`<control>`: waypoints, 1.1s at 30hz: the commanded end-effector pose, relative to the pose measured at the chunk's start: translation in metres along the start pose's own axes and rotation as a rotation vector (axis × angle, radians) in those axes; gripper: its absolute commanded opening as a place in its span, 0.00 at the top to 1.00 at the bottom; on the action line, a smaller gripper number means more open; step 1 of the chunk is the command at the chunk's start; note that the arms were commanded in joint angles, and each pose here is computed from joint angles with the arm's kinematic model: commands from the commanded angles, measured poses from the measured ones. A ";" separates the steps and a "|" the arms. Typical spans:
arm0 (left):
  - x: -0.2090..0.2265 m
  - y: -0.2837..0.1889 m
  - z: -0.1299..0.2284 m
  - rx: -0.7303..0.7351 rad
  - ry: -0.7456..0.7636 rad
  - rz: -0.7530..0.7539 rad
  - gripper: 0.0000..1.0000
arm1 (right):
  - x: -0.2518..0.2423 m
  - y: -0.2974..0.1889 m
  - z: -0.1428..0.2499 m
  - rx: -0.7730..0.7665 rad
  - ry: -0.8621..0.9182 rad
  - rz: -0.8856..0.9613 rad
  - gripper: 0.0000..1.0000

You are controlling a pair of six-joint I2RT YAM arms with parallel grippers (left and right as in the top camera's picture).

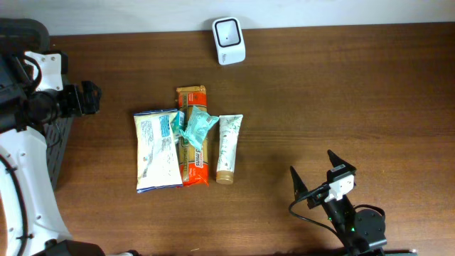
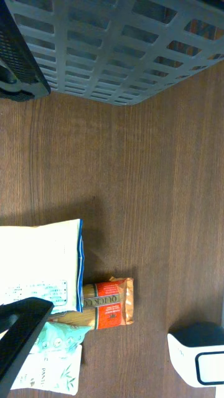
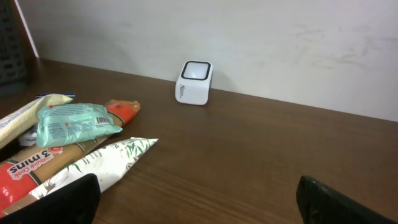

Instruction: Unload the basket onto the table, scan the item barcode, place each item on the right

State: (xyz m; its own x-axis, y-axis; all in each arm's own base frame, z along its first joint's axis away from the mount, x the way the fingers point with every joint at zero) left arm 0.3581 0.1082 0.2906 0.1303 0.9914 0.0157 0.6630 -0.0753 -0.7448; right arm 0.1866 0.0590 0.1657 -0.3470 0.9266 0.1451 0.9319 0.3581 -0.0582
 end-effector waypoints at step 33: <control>-0.002 -0.001 -0.003 -0.015 0.013 0.013 0.01 | 0.090 0.200 0.091 1.370 0.643 -0.058 0.13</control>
State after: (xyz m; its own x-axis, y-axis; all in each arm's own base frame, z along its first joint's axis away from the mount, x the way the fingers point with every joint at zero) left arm 0.3589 0.1073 0.2906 0.1357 0.9907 0.0112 0.6645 -0.0826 -0.7427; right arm 0.3323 0.2177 0.0936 0.0323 0.8088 0.5871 -0.0092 0.5877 -0.8091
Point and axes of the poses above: each gripper's point midway between its finger pads, its own y axis out along the fingers, its own x axis along the line the jaws close on, z = x × y, the point moved 5 cm from there along -y, back along the fingers, and after that the axes turned 10 degrees about y, right-handed, at the moved point
